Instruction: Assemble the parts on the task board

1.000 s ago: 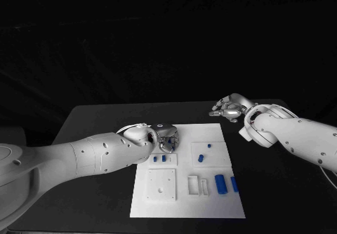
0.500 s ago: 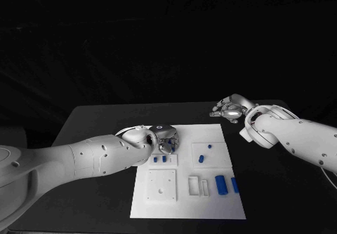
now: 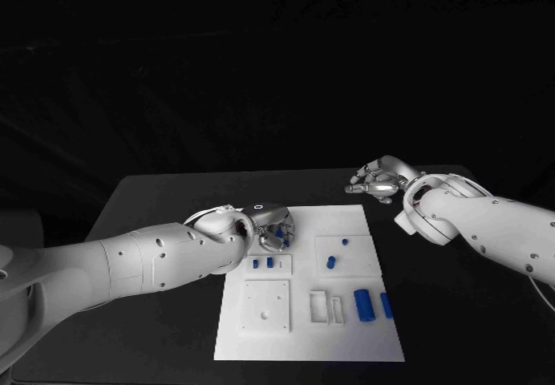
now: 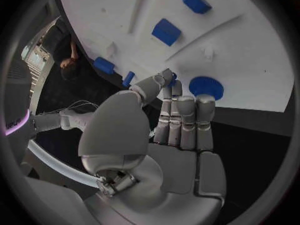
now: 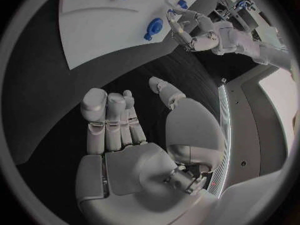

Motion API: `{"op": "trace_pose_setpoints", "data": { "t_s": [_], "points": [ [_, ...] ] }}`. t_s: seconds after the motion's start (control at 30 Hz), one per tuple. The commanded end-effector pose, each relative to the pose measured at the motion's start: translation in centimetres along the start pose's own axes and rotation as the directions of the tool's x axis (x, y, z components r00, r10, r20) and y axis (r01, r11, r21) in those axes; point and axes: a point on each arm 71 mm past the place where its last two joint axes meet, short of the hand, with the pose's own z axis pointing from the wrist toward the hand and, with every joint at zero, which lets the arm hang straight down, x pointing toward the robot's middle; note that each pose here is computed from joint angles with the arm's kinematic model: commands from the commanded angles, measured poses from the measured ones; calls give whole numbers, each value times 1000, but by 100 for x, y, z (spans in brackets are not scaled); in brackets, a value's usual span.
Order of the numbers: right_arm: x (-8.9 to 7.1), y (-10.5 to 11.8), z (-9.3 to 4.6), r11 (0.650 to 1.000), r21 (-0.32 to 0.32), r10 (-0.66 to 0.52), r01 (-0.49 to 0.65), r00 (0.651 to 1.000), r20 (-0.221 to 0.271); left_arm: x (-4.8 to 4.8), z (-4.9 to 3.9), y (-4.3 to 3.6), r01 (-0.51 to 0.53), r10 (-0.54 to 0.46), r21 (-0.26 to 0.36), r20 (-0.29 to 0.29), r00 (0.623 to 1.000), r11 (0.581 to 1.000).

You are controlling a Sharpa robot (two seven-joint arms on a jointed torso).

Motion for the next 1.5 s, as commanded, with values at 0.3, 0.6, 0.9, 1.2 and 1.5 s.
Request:
{"op": "trace_pose_setpoints", "data": {
  "t_s": [0.3, 0.6, 0.9, 1.2, 1.5],
  "points": [
    [3, 2, -3, 1000, -9, -1, 1, 1000, -8, -127, -55, 46, 109, -110, -36, -24, 994, 993],
    [-3, -10, -5, 1000, -6, -1, 1, 1000, -7, -140, -171, 233, 123, -129, -90, -70, 989, 988],
    [10, -20, -10, 1000, -5, -1, 1, 1000, -9, -160, -253, 400, 128, -137, -129, -61, 989, 983],
    [9, -31, -14, 1000, -3, -1, 1, 1000, -8, -163, -295, 486, 125, -136, -149, -68, 988, 981],
    [13, -28, -14, 1000, -4, 0, 0, 1000, -9, -148, -285, 493, 124, -137, -153, -79, 987, 980]
  ]
}}
